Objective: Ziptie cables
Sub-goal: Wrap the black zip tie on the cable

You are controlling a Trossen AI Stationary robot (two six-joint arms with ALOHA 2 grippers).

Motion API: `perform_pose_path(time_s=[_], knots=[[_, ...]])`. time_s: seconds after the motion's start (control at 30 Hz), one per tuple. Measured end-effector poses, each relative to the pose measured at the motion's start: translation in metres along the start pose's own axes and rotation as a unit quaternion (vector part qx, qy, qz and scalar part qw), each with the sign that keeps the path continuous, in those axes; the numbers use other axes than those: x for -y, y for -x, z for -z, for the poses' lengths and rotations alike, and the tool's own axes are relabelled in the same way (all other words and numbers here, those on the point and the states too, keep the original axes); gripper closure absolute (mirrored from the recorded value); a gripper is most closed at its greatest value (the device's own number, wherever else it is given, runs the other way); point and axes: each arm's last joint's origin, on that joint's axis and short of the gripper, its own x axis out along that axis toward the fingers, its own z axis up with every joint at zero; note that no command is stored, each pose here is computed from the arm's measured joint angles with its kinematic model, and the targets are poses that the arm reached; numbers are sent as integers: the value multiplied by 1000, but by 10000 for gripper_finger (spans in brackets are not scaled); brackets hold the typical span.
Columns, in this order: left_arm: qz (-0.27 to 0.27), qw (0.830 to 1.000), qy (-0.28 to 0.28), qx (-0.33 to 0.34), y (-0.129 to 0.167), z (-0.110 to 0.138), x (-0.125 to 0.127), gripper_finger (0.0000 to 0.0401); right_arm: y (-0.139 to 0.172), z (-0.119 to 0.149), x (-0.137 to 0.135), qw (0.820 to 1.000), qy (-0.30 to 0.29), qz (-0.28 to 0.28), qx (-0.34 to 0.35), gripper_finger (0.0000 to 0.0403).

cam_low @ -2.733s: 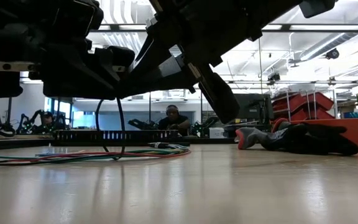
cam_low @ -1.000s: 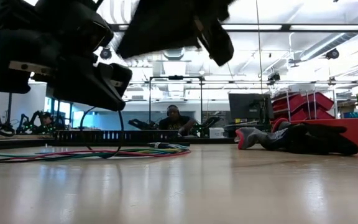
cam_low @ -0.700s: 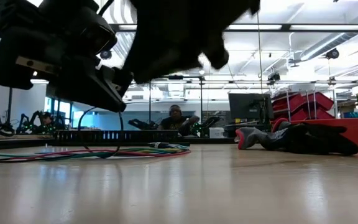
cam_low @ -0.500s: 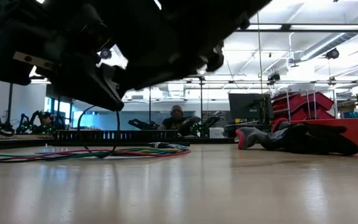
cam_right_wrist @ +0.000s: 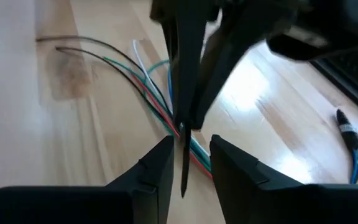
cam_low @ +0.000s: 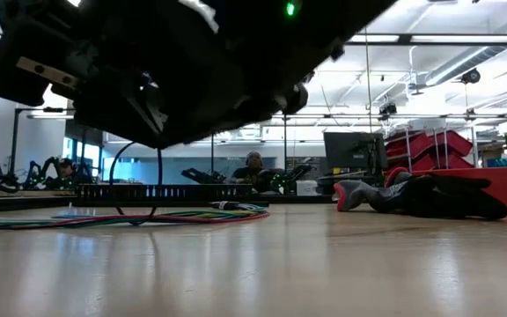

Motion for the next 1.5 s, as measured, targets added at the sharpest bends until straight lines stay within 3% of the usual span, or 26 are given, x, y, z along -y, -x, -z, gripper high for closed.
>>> perform_pose_path(time_s=[0.67, 1.5], knots=[[1, 1000, 1, -5, 0, 2, -1, 401, -7, -1, 0, 1000, -23, -17, 1, 399], [22, 999, -19, -15, 1, 8, 1, 401, 12, 4, -14, 997, -71, -37, 2, 403]])
